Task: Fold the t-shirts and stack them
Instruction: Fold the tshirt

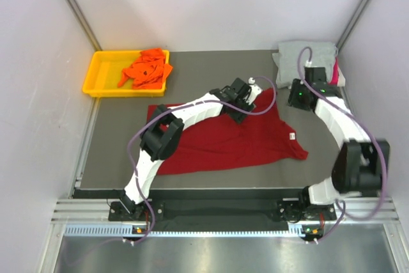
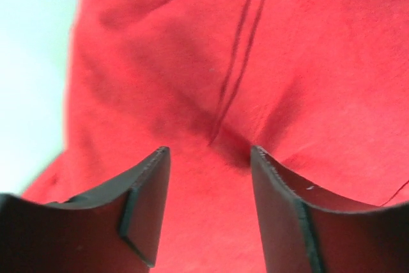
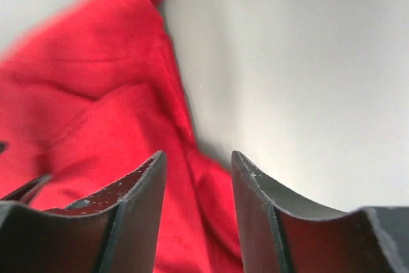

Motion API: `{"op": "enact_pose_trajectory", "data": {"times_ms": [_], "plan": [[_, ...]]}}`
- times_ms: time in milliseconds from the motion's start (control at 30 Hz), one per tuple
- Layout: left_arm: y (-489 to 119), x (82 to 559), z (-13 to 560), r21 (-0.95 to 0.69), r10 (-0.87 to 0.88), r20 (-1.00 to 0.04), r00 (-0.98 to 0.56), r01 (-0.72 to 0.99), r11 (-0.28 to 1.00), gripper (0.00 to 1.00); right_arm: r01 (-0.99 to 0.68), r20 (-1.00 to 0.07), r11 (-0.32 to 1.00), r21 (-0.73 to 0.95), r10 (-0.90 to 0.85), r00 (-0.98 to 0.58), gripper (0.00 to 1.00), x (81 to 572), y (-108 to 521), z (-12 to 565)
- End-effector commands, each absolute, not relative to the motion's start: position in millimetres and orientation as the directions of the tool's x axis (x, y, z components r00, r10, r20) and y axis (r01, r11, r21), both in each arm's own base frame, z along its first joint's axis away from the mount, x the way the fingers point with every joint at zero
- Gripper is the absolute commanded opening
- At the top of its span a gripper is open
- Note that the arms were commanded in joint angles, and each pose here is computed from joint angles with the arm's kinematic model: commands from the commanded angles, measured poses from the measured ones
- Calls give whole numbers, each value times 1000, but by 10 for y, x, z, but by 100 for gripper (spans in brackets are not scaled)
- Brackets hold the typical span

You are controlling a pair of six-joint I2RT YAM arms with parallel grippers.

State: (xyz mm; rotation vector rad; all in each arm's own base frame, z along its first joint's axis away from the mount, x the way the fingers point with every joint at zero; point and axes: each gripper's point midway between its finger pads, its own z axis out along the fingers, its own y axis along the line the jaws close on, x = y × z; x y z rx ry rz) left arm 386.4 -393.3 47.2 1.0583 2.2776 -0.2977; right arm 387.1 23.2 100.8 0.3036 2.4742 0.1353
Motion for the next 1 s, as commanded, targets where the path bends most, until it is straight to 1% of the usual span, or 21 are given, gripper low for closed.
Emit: {"op": "enact_pose_trajectory", "data": {"times_ms": [0, 33, 67, 100, 133, 167, 233, 267, 300, 333, 400, 467, 500, 567, 600, 700, 733, 800, 867, 967], "plan": [[-3788, 3952, 1208, 128, 589, -696, -411, 736, 665, 62, 274, -713, 945, 176, 315, -627, 45, 3508, 73, 1807], [-3737, 3914, 1420, 134, 578, -717, -390, 736, 664, 63, 262, -697, 943, 204, 328, -637, 43, 3395, 139, 1800], [-3697, 3843, 1460, 127, 585, -714, -386, 750, 650, 63, 192, -649, 940, 283, 335, -683, 42, 3246, 373, 1756], [-3601, 3722, 1394, 132, 616, -688, -385, 768, 627, 63, 177, -610, 926, 334, 355, -709, 37, 3059, 484, 1647], [-3504, 3608, 1537, 131, 621, -689, -373, 779, 613, 63, 170, -573, 911, 375, 372, -731, 33, 2945, 573, 1573], [-3435, 3513, 1535, 131, 636, -678, -369, 791, 598, 63, 171, -494, 885, 434, 393, -776, 26, 2754, 719, 1367], [-3154, 3261, 1442, 149, 687, -629, -364, 811, 566, 63, 158, -456, 850, 503, 416, -787, 19, 2590, 859, 1281], [-3053, 3096, 1359, 126, 713, -595, -370, 834, 538, 62, 118, -446, 821, 559, 418, -792, 18, 2568, 978, 1277], [-2867, 2912, 1142, 121, 762, -530, -372, 856, 502, 62, 150, -400, 805, 575, 436, -806, 15, 2452, 1004, 1111], [-2751, 2813, 1161, 127, 772, -518, -369, 859, 496, 62, 159, -387, 802, 576, 439, -811, 13, 2418, 1009, 1041], [-2413, 2553, 865, 125, 830, -404, -385, 876, 467, 62, 189, -373, 809, 557, 447, -813, 11, 2394, 969, 901], [-2197, 2450, 767, 149, 848, -355, -393, 872, 466, 62, 219, -391, 812, 540, 473, -789, 9, 2473, 878, 841], [-2037, 2334, 598, 142, 866, -302, -398, 880, 454, 61, 247, -387, 814, 526, 487, -783, 8, 2499, 819, 779], [-1908, 2271, 502, 155, 875, -273, -401, 879, 451, 61, 312, -396, 813, 491, 528, -751, 6, 2558, 622, 652], [-1808, 2197, 397, 148, 879, -243, -409, 880, 451, 61, 352, -373, 803, 481, 550, -747, 6, 2553, 549, 553], [-1667, 2156, 317, 152, 874, -224, -432, 870, 469, 61, 442, -329, 763, 472, 618, -714, 9, 2504, 340, 300], [-1654, 2151, 330, 149, 870, -233, -434, 868, 473, 61, 485, -330, 739, 468, 655, -680, 9, 2520, 186, 245], [-1627, 2124, 343, 124, 861, -246, -446, 866, 484, 61, 528, -292, 720, 452, 678, -675, 8, 2443, 68, 88], [-1598, 2119, 371, 111, 853, -253, -457, 862, 495, 61, 550, -286, 701, 454, 700, -655, 8, 2465, -35, 57], [-1522, 2081, 421, 71, 838, -254, -484, 854, 515, 61, 558, -306, 700, 446, 705, -640, 8, 2518, -119, 106]]}}
